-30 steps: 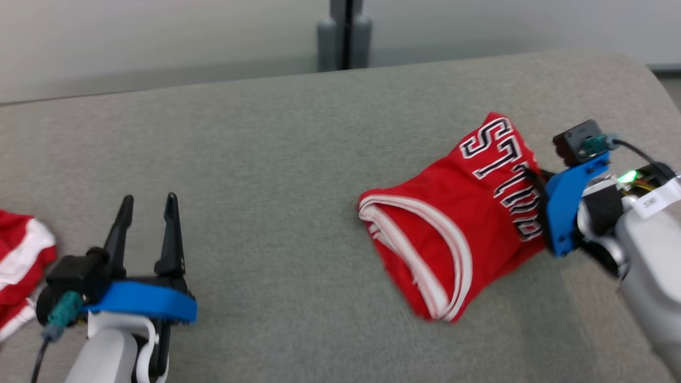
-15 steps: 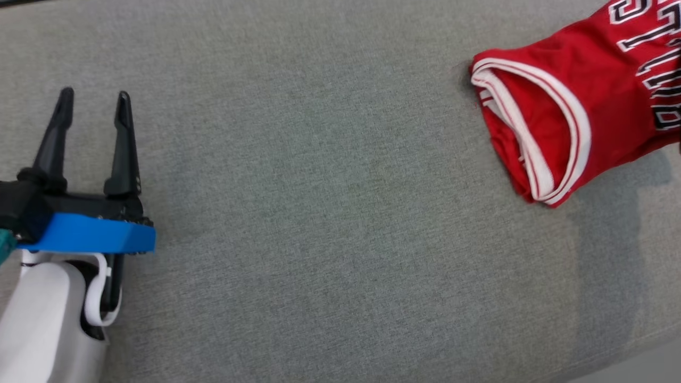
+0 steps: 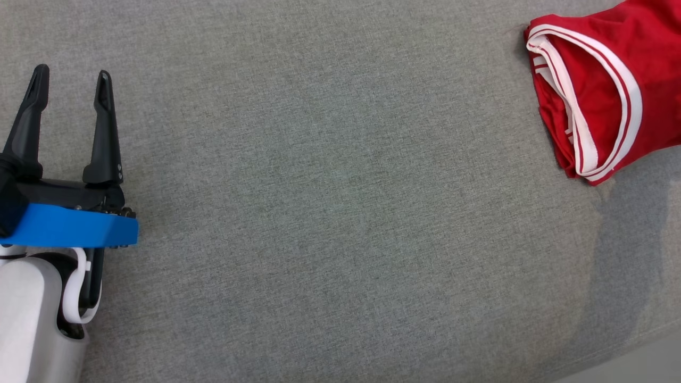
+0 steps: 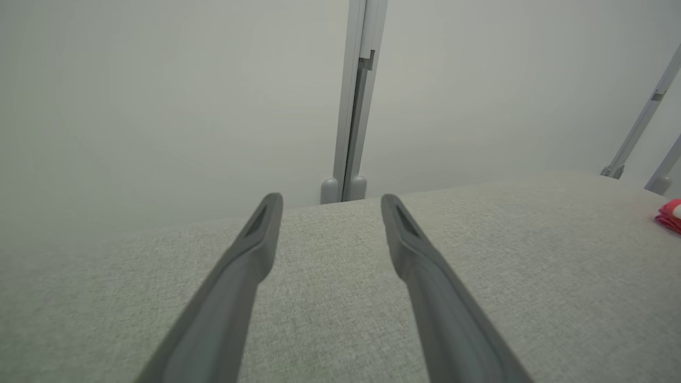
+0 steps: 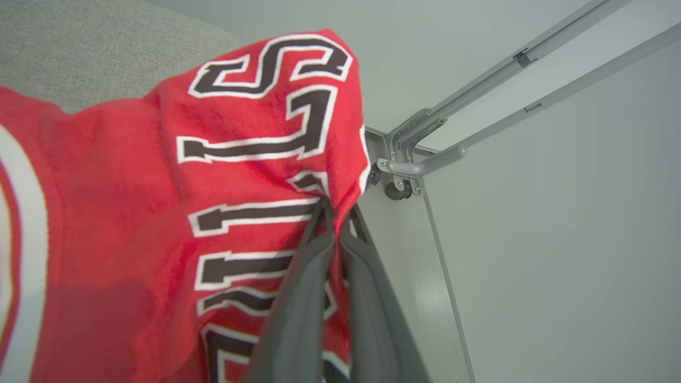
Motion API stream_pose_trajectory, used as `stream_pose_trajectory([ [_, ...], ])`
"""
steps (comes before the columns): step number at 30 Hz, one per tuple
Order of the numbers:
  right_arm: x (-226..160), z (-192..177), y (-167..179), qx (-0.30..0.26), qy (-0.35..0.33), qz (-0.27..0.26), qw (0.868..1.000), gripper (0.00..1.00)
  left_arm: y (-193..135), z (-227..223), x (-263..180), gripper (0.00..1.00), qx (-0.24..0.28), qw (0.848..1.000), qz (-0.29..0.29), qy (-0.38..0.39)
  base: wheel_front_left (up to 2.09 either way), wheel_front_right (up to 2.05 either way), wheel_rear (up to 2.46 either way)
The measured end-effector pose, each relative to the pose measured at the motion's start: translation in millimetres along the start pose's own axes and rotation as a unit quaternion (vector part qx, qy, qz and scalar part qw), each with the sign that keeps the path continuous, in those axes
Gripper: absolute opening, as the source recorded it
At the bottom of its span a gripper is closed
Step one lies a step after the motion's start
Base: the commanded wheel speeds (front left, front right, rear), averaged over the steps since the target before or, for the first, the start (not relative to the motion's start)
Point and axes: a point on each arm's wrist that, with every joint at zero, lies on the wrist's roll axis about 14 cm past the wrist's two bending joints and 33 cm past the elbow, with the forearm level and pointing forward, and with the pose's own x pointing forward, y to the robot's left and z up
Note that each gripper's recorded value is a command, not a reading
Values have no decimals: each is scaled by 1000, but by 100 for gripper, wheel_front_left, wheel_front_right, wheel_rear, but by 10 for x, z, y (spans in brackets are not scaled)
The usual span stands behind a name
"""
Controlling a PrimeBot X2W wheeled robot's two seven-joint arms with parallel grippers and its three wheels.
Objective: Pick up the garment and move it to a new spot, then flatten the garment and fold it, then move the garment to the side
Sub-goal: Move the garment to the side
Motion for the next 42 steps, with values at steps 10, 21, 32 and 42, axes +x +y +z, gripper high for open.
stream_pose_trajectory([
  [10,-146,223,125,30,-52,4,998,100,27,292,-227,100,4,999,23,-22,0,0,0],
  [21,-798,713,566,96,-184,72,976,100,64,582,-1000,100,-13,995,87,-40,0,0,0],
  [32,-1673,671,903,281,-262,142,912,100,80,582,-1634,100,-14,990,133,-39,0,0,0],
  [42,-2200,647,1156,316,-289,171,887,100,-6,546,-1895,100,-24,988,144,-43,0,0,0],
])
